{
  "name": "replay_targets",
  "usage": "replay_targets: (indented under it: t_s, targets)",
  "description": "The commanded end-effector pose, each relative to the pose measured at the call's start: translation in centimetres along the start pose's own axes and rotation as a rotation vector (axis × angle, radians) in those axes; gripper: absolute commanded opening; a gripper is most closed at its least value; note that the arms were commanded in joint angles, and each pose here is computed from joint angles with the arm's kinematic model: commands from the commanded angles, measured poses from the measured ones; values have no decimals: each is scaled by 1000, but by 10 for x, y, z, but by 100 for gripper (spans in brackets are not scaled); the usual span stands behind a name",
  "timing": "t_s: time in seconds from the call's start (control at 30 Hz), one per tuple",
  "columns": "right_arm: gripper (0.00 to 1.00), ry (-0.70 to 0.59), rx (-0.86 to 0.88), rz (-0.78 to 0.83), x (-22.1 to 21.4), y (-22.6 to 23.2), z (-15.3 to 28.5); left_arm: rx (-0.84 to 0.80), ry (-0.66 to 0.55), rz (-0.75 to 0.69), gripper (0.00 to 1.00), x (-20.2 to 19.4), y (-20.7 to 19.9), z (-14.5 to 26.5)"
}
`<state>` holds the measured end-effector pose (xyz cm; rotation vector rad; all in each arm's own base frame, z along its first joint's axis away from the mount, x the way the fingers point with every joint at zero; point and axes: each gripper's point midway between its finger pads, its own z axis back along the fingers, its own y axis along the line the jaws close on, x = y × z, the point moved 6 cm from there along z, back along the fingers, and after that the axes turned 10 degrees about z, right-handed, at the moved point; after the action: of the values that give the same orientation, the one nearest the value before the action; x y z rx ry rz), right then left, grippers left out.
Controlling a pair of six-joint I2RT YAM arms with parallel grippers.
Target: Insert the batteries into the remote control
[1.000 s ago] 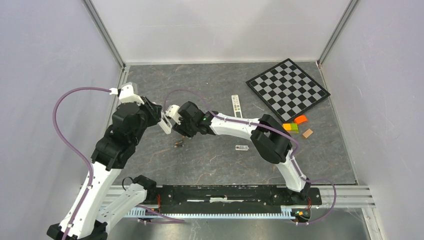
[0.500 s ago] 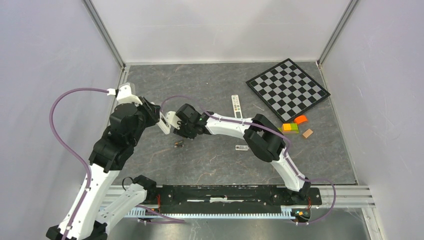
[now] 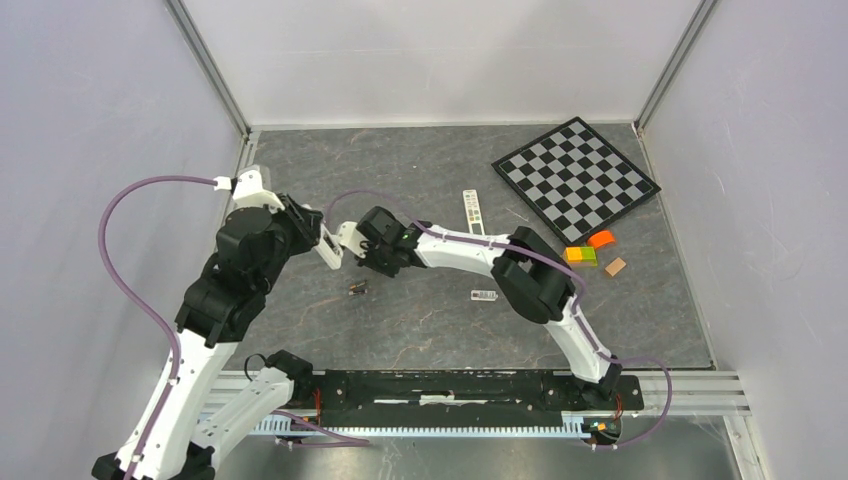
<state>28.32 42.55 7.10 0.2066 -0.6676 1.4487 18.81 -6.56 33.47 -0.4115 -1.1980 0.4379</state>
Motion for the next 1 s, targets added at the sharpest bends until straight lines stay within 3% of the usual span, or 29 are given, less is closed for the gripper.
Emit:
replay_targets:
  t_s: [0.0, 0.27, 0.47, 0.6, 0.97]
  targets:
    - [8, 64, -41, -123, -24, -5, 43, -157, 20, -39, 2, 5, -21, 3]
    - [9, 150, -113, -308, -95, 20, 97, -569, 162, -64, 2, -26, -62, -3]
    - [10, 259, -206, -462, -138, 34, 113, -918, 268, -48, 2, -43, -94, 4]
    - [11, 277, -235, -543, -145, 38, 112, -953, 292, -40, 2, -50, -96, -2]
    - [29, 282, -227, -546, -144, 38, 106, -1134, 340, -87, 2, -71, -97, 0]
